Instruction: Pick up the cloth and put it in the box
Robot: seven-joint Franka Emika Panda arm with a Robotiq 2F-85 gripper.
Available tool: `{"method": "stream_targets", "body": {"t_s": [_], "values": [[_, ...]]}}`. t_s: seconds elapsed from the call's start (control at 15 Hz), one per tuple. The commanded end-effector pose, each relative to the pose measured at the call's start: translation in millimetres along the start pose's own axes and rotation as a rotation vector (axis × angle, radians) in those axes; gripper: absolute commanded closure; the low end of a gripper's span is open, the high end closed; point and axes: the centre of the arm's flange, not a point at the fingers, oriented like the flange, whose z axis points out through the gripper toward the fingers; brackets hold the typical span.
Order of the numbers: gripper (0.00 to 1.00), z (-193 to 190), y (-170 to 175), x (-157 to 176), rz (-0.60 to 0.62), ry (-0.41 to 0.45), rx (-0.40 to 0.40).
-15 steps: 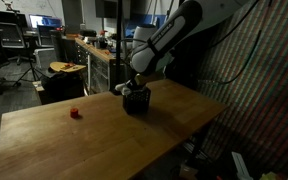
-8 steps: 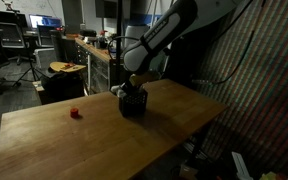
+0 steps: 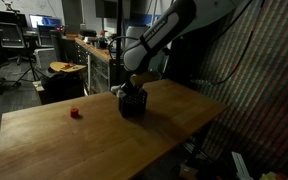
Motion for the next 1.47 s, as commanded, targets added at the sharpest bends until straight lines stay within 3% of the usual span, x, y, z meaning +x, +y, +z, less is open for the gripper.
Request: {"method": "stream_targets", "body": {"t_s": [0.0, 0.33, 0.73, 0.8, 0.87, 1.07, 1.4], "values": [[0.98, -19.8, 16.0, 3.8, 0.015, 0.019, 0.0], [0.98, -49.4, 32.5, 5.0, 0.043, 0.06, -0.02], [0.99, -84.0, 26.1, 4.9, 0.006, 0.099, -0.038], [0.95, -88.5, 23.4, 5.2, -0.004, 0.104, -0.035], [0.72, -91.8, 19.3, 6.6, -0.012, 0.112, -0.037], [0.64, -101.6, 6.1, 9.9, -0.023, 0.136, -0.04], [0.26, -118.2, -15.6, 9.2, -0.039, 0.168, -0.032]]}}
